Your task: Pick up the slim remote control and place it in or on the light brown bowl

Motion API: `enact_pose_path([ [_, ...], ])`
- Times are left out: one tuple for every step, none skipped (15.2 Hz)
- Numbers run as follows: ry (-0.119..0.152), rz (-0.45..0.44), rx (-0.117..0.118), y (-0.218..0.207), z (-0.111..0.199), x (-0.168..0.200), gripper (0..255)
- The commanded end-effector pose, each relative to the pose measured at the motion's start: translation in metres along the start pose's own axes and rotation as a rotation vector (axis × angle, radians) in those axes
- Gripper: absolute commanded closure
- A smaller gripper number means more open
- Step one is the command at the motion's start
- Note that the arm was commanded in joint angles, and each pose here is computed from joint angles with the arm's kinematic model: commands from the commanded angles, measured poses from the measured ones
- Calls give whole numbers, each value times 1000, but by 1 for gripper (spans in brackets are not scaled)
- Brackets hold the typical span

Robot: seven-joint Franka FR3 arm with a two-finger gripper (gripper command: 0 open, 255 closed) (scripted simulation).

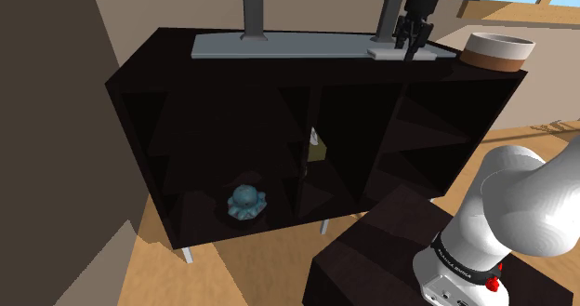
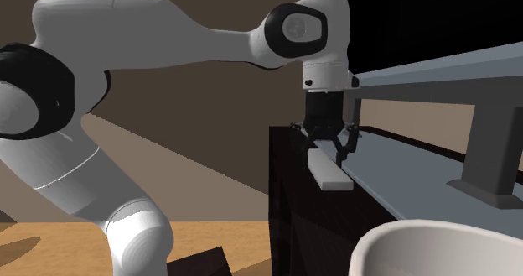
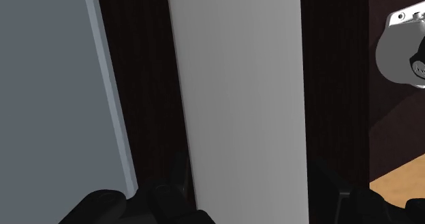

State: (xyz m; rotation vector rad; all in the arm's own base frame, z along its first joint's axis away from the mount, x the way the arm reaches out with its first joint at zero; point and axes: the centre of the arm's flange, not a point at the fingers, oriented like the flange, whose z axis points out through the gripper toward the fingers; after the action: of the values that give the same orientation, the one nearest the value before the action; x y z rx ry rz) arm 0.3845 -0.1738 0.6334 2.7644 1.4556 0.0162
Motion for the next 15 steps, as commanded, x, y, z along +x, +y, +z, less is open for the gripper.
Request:
enact_pose_path([
  [0,0,0,1,-11,0,255],
  [0,0,0,1,-16,0,255],
  [0,0,0,1,-21,0,255],
  [0,0,0,1,-27,0,255],
  [0,0,0,1,-32,0,255],
  [0,0,0,1,-37,0,255],
  [0,0,0,1,-43,0,255],
  [0,0,0,1,-48,0,255],
  [0,0,0,1,-53,0,255],
  [0,0,0,1,-58,0,255],
  [0,0,0,2,-64,0,255],
  [0,0,0,2,-69,0,255],
  [0,0,0,2,-74,0,255],
  [0,0,0,2,-79,0,255],
  [0,0,0,2,-85,0,255],
])
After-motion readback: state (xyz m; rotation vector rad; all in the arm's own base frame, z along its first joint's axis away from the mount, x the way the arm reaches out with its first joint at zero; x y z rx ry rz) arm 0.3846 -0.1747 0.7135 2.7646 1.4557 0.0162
